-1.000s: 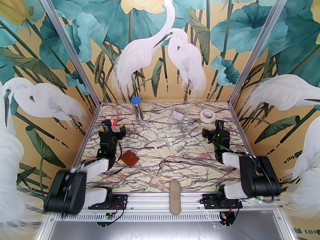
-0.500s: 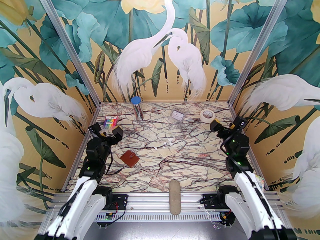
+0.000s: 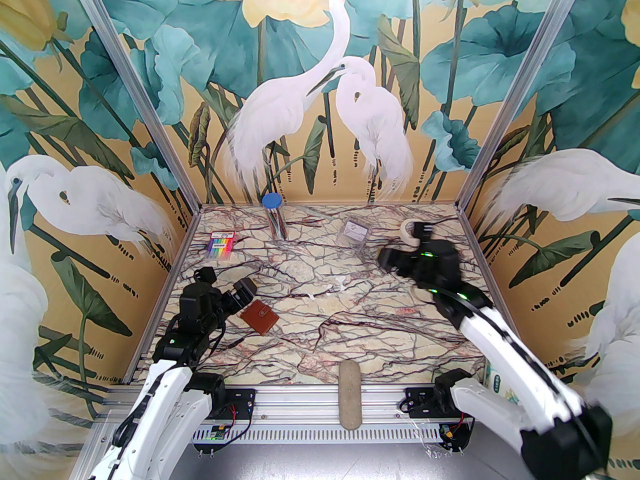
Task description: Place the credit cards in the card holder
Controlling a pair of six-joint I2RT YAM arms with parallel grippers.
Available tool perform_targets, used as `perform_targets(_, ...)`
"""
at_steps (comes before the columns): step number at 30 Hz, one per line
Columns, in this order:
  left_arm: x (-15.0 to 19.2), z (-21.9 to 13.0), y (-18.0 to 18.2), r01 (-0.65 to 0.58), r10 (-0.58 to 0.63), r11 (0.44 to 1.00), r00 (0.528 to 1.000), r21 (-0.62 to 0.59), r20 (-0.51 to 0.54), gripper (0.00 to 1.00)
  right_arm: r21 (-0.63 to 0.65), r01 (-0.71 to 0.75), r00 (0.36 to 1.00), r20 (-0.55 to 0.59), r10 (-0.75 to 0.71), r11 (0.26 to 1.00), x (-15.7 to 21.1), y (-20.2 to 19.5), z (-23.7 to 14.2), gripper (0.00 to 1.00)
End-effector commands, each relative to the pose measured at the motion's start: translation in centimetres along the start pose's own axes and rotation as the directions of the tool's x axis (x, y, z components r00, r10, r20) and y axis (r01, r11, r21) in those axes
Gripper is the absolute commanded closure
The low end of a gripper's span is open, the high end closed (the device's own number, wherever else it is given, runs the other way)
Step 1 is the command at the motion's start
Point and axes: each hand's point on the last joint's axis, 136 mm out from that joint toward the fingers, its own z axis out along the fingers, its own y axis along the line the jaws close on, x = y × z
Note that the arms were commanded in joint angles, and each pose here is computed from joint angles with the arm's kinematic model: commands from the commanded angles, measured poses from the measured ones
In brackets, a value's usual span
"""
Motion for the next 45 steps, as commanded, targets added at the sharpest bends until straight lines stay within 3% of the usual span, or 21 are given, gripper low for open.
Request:
perform_targets(1,0.7,-0.6,1.3,0.078,-0.08,0.994,0.996,-0.076,-0.033,0.06,-0.006,0.026,0.976,-0.214,-0.027,1.0,4.9,3.1,3.2,0.24)
perform_targets(5,1.9,-0.5,3.1,0.134,-0.143,0.979,0.988,-0.151,-0.052,0.06,-0.075,0.082,0.929,-0.356,-0.103,0.994,8.8,7.8,7.5,0.25)
perform_targets(9,3.5,0.6,3.9,0.174,-0.19,0.973,0.977,-0.154,-0.097,0.08,-0.166,0.075,0.862,-0.485,-0.148,0.983,12.6,12.3,12.0,0.3)
perform_targets(17,5.2,2.6,5.0,0.17,-0.189,0.976,0.972,-0.139,-0.138,0.21,-0.235,0.008,0.778,-0.609,-0.154,0.972,16.9,16.8,18.9,0.43)
perform_targets(26,6.4,3.4,5.2,0.166,-0.187,0.979,0.964,-0.122,-0.189,0.5,-0.272,-0.061,0.731,-0.667,-0.142,0.96,19.6,18.4,21.0,0.52)
perform_targets(45,8.1,4.7,6.5,0.168,-0.211,0.969,0.944,-0.18,-0.255,0.56,-0.273,-0.086,0.659,-0.737,-0.151,0.958,23.2,18.8,21.5,0.61)
